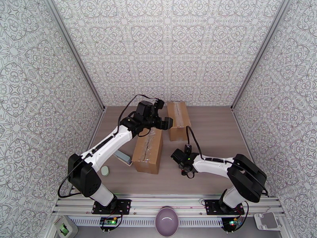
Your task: Unpack the express box
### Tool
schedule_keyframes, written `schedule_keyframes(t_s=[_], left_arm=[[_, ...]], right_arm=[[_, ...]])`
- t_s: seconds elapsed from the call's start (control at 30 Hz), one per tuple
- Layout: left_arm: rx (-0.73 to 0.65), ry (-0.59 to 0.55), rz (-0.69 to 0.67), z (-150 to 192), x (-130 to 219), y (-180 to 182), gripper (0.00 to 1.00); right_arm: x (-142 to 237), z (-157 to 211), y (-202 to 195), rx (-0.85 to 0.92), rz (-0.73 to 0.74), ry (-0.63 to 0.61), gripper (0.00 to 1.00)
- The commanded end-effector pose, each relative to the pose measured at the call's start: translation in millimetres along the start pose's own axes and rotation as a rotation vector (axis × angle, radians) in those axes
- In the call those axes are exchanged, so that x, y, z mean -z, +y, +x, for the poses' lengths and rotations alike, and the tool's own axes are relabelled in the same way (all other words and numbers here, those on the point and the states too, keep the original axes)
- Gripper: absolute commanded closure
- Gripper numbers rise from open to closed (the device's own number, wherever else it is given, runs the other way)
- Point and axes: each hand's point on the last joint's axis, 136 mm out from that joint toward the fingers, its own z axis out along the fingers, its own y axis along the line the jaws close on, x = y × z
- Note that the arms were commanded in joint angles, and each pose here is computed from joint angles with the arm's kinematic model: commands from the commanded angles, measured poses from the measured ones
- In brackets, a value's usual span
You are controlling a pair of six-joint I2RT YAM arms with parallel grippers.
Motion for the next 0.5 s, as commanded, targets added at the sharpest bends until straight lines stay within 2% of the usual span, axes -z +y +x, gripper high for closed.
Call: schedule_keyframes(t_s=[0.0, 0.27, 0.47], left_arm=[[0.024, -0.028, 0.017, -7.2, 7.6, -1.4, 0.06], [-0.037, -0.133, 0.277, -17.1, 28.0, -48.1, 0.07], [-0.095, -0.175, 0.437, -18.3, 49.7, -78.1, 0.08]], right_arm=[[29.4, -36.0, 4.4, 0.033, -0.064, -0.146, 0.60], [113.1, -102.7, 17.2, 0.209, -0.204, -0.444, 0.60], [160.3, -136.0, 28.8, 0.362, -0.253, -0.576, 0.58]])
